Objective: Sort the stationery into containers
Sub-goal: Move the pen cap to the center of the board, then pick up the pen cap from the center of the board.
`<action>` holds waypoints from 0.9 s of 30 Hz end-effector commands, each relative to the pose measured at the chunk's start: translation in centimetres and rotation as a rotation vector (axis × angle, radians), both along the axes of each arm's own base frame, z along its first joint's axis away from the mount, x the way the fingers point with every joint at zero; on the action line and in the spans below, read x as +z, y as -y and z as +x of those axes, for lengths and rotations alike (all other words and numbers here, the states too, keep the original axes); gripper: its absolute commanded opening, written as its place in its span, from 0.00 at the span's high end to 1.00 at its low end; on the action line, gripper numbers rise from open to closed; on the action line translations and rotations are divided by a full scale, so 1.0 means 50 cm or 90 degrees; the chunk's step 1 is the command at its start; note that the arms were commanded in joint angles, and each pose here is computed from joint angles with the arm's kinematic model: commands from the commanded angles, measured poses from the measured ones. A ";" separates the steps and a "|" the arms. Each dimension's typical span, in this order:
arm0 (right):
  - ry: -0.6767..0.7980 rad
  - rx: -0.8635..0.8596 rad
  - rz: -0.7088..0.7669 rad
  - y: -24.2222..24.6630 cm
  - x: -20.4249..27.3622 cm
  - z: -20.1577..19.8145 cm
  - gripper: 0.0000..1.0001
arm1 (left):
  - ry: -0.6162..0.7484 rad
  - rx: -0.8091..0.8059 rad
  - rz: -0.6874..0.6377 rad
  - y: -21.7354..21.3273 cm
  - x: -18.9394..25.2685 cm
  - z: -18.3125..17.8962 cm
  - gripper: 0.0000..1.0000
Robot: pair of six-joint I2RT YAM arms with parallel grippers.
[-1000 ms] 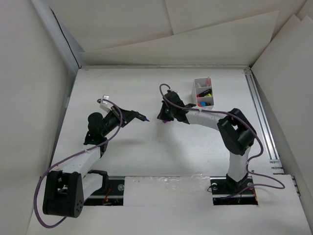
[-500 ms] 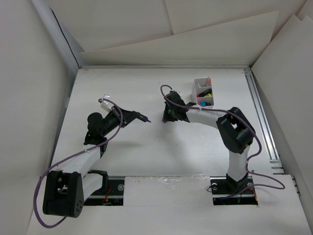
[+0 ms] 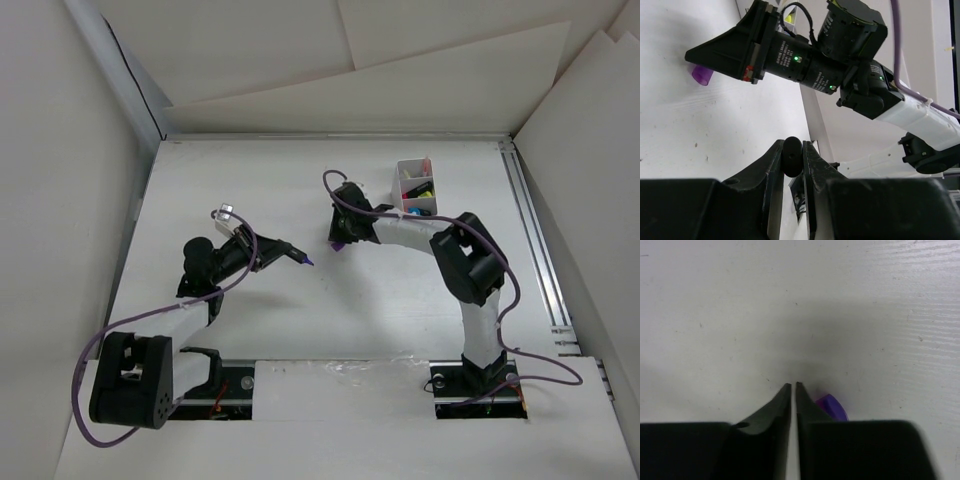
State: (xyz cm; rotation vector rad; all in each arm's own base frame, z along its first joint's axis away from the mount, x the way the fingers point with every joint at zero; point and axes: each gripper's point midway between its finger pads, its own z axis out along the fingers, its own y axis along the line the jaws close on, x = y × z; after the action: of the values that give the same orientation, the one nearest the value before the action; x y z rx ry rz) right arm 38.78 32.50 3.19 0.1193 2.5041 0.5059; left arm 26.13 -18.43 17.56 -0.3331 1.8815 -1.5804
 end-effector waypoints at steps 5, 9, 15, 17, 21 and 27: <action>0.078 0.014 0.028 0.034 0.146 0.058 0.72 | 0.102 0.019 0.041 -0.011 0.062 0.003 1.00; -0.005 0.024 0.031 0.062 0.057 0.071 1.00 | 0.110 0.019 0.040 -0.011 0.069 0.001 1.00; -0.032 0.054 0.036 0.056 0.027 0.064 1.00 | 0.115 0.012 0.044 -0.009 0.068 -0.002 1.00; -0.038 0.065 0.035 0.053 0.023 0.061 1.00 | 0.115 0.012 0.044 -0.009 0.068 -0.002 1.00; -0.043 0.107 0.067 0.022 0.026 0.047 1.00 | 0.120 0.012 0.047 -0.010 0.068 -0.002 1.00; -0.059 0.095 0.060 0.029 0.000 0.041 1.00 | 0.111 0.010 0.060 -0.011 0.049 -0.005 1.00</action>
State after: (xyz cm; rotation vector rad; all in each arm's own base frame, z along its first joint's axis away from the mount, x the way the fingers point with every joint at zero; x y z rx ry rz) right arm 40.48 30.46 2.88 0.0136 2.6109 0.6736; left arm 25.59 -17.92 18.34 -0.2434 1.8649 -1.4787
